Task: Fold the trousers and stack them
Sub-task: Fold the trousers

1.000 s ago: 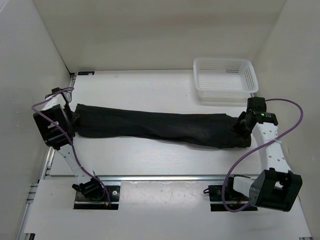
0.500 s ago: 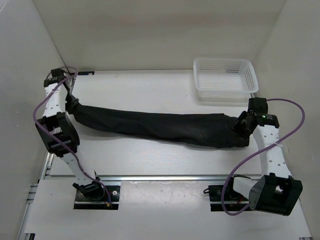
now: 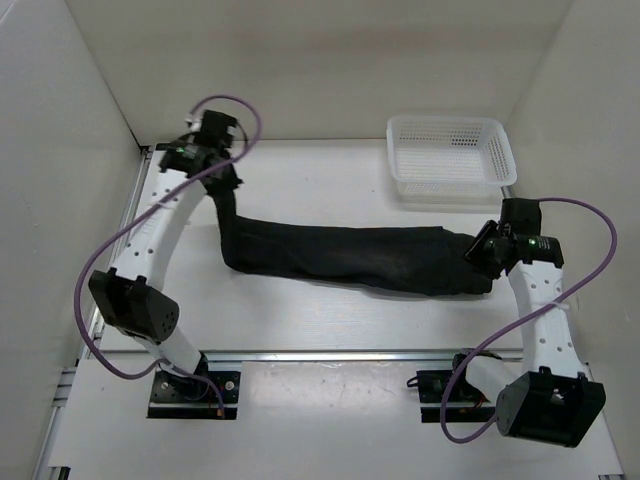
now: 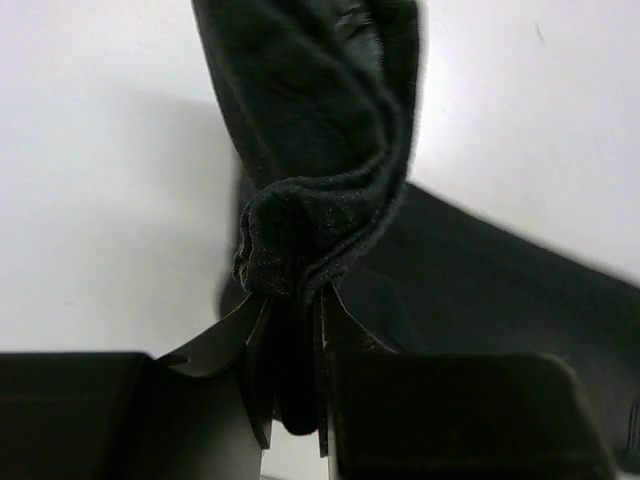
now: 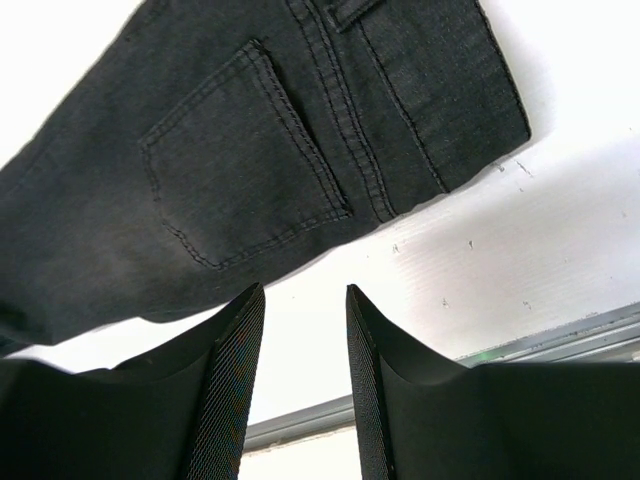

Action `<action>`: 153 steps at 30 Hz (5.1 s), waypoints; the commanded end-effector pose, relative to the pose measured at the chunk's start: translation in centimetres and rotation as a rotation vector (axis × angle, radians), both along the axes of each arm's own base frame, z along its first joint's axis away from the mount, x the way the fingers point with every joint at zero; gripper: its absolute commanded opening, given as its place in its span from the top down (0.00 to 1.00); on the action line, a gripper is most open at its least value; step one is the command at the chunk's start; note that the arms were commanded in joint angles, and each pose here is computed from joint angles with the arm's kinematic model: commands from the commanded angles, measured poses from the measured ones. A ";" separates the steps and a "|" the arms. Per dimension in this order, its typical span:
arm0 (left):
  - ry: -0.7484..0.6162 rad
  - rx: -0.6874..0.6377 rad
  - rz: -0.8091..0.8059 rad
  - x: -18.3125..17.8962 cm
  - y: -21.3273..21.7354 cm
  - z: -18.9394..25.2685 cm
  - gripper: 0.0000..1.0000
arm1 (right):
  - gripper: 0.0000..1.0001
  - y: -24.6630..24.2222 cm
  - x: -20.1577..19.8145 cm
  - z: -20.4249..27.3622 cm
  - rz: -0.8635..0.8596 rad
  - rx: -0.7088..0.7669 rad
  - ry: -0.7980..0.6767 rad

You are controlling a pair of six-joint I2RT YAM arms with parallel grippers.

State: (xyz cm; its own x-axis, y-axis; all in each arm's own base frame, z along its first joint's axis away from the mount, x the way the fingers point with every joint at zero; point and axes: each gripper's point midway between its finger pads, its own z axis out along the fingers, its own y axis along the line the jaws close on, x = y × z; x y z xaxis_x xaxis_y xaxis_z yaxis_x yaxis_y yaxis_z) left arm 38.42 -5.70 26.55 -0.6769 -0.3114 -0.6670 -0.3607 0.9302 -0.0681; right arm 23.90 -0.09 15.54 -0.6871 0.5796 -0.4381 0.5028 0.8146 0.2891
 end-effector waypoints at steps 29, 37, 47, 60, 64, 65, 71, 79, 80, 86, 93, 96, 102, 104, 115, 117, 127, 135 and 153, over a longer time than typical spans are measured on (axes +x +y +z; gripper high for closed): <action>0.479 0.297 -0.380 -6.4 -21.7 -20.7 0.10 | 0.55 0.9 -1.9 0.7 0.004 0.037 -0.097; 0.530 0.348 -0.343 -7.9 -19.7 -23.2 0.31 | 0.55 1.0 -2.2 -0.2 0.025 0.038 -0.069; 0.463 0.379 -0.316 -6.5 -18.9 -20.1 0.88 | 0.55 0.8 -1.9 -0.3 0.020 0.030 -0.068; 0.177 0.037 -0.411 -4.9 -21.4 -3.4 0.90 | 0.55 1.0 -2.0 -0.1 0.033 0.031 -0.078; 0.180 -0.003 -0.448 -5.0 -23.8 -4.5 0.90 | 0.55 1.0 -2.0 0.0 0.033 0.030 -0.087; 0.189 0.003 -0.447 -4.7 -24.1 -5.2 0.90 | 0.55 1.0 -2.0 0.0 0.033 0.030 -0.087; 0.286 0.031 -0.427 -4.6 -24.8 -10.3 0.90 | 0.55 0.8 -2.3 0.1 0.028 0.023 -0.086; 0.376 0.025 -0.513 -5.7 -27.0 -13.8 0.31 | 0.55 1.0 -2.4 -0.2 0.033 0.031 -0.078; 0.376 0.025 -0.514 -5.7 -27.0 -13.8 0.15 | 0.55 1.0 -2.4 -0.2 0.033 0.031 -0.078; 0.440 0.167 -0.510 -5.9 -25.3 -17.0 0.08 | 0.55 1.2 -2.4 -0.2 0.038 0.039 -0.079; 0.511 0.221 -0.533 -7.5 -26.2 -20.5 0.15 | 0.55 1.2 -2.6 -0.5 0.038 0.040 -0.070; 0.511 0.214 -0.547 -7.6 -27.1 -21.2 0.19 | 0.55 1.2 -2.6 -0.5 0.038 0.040 -0.070; 0.544 0.272 -0.519 -8.0 -26.4 -23.5 0.35 | 0.55 1.2 -2.6 -0.5 0.038 0.040 -0.070; 0.550 0.298 -0.501 -8.2 -25.8 -24.0 0.44 | 0.55 1.2 -2.6 -0.5 0.038 0.040 -0.070; 0.417 0.207 -0.515 -7.3 -25.3 -16.0 0.90 | 0.55 1.2 -2.6 -0.5 0.038 0.040 -0.070; 0.396 0.197 -0.525 -7.3 -25.2 -14.9 0.90 | 0.55 1.2 -2.6 -0.5 0.038 0.040 -0.070; 0.327 0.084 -0.579 -8.5 -26.7 -10.9 0.90 | 0.55 1.2 -2.5 -0.7 0.038 0.042 -0.061; 0.408 0.026 -0.614 -11.2 -29.3 -15.1 0.90 | 0.55 1.1 -2.4 -0.4 0.045 0.035 -0.070; 0.259 -0.117 -0.586 -10.8 -32.1 -9.1 0.90 | 0.55 1.0 -2.4 -0.4 0.040 0.028 -0.069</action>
State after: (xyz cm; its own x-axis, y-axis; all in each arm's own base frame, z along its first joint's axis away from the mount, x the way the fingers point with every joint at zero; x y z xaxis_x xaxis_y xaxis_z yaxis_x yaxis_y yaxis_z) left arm 26.51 -37.38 10.45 -0.9271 0.1970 -0.3188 0.2207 0.9745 -0.0399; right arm 21.38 0.95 14.89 -0.6757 0.5800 -0.4550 0.4665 0.8143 0.3453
